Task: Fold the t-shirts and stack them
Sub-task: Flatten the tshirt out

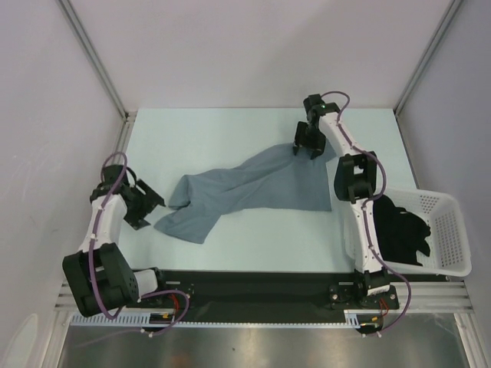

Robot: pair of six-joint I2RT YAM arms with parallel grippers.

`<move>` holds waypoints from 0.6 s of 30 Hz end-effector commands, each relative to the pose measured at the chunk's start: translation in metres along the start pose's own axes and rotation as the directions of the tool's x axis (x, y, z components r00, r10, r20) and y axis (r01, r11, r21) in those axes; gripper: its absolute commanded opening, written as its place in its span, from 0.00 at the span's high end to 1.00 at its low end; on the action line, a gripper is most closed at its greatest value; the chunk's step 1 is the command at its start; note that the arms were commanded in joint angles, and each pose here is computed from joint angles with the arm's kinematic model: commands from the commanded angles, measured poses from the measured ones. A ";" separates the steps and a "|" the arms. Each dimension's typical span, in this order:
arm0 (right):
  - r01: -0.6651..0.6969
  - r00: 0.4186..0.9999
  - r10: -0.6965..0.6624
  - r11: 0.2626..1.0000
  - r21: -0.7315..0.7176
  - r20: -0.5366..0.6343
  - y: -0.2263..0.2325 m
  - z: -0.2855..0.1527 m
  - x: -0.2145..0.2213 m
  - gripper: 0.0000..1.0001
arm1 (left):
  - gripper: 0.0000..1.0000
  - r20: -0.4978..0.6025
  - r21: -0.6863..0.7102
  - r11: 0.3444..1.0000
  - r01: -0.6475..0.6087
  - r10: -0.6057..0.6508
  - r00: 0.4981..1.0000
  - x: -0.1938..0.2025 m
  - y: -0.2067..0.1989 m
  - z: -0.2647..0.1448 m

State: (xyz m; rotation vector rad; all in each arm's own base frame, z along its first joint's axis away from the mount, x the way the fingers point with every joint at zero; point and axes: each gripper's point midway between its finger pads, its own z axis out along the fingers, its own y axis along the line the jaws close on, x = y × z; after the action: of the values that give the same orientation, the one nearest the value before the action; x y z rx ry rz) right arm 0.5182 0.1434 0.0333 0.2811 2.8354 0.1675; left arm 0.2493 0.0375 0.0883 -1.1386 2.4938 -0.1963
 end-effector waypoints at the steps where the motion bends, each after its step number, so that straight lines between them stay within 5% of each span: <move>1: -0.004 0.984 0.013 0.999 -0.052 0.177 0.009 -0.051 -0.031 0.31 | 0.21 -0.142 0.162 0.980 0.114 -0.091 0.986 0.038 -0.021 0.010; 10: 0.216 0.959 -0.192 0.971 -0.097 0.209 0.050 -0.153 0.059 0.21 | 0.26 -0.048 -0.005 0.996 0.088 -0.088 0.995 0.039 0.020 0.022; 18: 0.148 0.984 -0.128 0.975 -0.164 0.128 0.031 -0.151 0.131 0.29 | 0.37 -0.028 -0.015 0.996 0.085 -0.086 0.996 0.020 0.021 0.031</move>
State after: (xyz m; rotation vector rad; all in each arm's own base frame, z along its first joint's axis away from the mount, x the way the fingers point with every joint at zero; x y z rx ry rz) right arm 0.3554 0.2001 0.1604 -0.0434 2.6892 0.3484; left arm 0.2185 0.0223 0.0435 -1.2702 2.5271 -0.2547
